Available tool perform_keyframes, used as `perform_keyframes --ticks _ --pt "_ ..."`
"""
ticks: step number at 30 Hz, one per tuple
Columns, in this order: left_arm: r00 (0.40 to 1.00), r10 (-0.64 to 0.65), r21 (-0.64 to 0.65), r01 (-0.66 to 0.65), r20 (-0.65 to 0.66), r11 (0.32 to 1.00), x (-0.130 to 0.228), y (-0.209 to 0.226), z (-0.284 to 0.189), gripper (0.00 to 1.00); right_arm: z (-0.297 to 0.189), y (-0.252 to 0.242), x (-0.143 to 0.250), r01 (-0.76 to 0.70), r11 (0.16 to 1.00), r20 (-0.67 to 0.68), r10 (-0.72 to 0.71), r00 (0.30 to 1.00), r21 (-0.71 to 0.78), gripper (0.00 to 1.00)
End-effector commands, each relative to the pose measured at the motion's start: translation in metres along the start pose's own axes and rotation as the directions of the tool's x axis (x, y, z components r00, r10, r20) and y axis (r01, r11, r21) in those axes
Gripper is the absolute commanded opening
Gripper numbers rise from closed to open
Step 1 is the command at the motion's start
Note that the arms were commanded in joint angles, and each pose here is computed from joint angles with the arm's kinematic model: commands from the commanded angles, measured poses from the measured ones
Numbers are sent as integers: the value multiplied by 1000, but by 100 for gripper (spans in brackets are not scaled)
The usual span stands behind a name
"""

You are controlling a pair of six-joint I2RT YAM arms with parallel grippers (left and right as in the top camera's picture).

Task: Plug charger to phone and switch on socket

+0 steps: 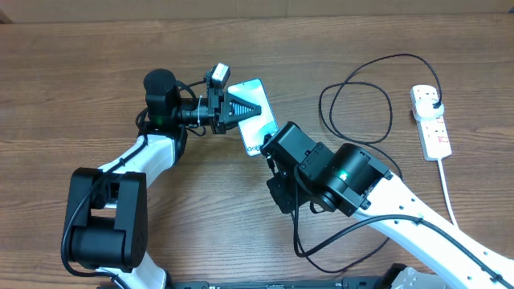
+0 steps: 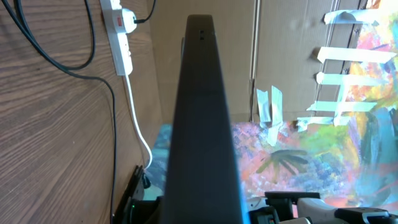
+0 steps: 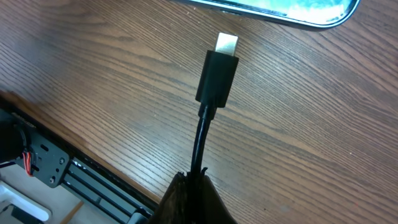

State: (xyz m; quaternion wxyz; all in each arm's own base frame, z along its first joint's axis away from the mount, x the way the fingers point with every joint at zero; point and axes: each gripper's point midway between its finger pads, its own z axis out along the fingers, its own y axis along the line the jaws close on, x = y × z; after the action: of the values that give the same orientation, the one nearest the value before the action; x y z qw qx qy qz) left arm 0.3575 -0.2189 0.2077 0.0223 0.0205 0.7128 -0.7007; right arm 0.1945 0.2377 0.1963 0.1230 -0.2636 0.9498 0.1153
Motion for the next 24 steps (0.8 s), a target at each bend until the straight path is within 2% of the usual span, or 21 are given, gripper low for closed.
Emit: perform_keyframes --ticks 1,15,24 --pt "998 62 5 -62 -2 998 -4 -9 3 4 -1 0 -4 -6 1000 20 5 1000 5 4" --pt "999 37 5 -37 -3 999 -4 -9 3 4 0 2 -8 -31 1000 36 31 999 -5 4" --pt "998 -56 5 56 -4 998 -4 -9 3 4 -1 2 -8 -30 1000 37 31 999 -6 4"
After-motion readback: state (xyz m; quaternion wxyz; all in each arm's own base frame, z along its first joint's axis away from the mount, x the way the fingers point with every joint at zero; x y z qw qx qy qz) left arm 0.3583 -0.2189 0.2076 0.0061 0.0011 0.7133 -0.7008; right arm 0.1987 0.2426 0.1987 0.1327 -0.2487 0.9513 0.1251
